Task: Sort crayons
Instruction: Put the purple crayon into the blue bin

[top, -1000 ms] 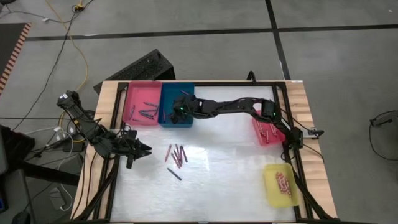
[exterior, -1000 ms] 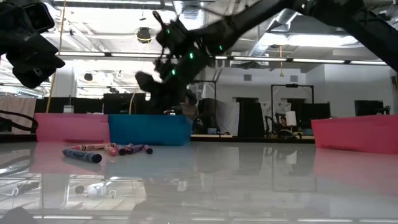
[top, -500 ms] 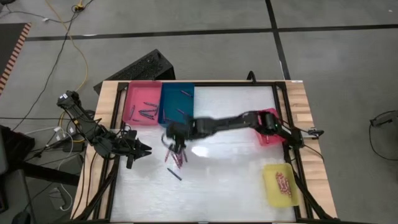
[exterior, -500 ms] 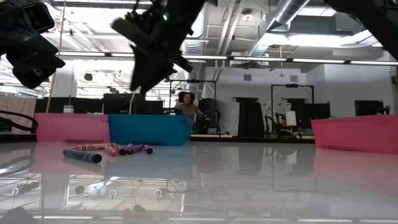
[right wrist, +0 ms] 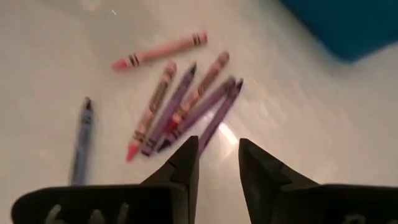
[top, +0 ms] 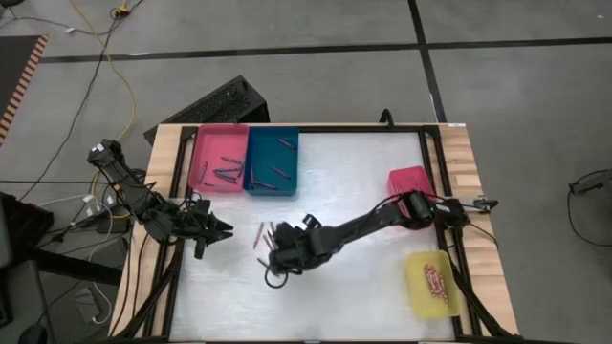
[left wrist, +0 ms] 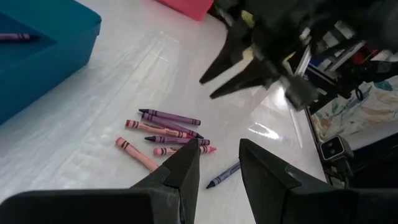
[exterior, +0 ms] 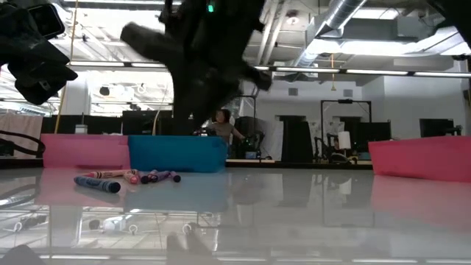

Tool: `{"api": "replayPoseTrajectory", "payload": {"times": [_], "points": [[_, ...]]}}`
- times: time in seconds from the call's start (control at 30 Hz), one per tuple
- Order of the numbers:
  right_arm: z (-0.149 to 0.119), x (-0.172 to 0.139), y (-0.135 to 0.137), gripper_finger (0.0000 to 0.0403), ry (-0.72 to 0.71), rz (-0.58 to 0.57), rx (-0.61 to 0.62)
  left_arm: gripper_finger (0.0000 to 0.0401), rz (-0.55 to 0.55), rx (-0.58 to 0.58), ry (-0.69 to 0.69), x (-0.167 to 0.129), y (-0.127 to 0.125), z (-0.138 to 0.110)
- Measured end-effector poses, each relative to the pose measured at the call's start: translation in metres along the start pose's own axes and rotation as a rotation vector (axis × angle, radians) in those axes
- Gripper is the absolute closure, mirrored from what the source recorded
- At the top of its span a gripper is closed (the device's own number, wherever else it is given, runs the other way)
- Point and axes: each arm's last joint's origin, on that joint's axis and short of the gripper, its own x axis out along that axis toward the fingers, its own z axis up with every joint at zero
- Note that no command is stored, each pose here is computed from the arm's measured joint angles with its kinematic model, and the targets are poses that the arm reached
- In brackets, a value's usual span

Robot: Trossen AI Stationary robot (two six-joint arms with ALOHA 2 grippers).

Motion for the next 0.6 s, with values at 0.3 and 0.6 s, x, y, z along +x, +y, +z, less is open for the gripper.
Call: {"api": "replayPoseTrajectory", "payload": {"times": [0.3,0.6], "points": [[-0.016,0.014,0.001,0.0295,0.006,0.0,0.026,0.0299,0.0,-0.021,0.001,0.0,0.0,0.0],[-0.009,0.016,0.002,0.0295,-0.028,0.032,0.059,0.0299,0.003,-0.018,0.003,0.0,0.0,0.0]]}}
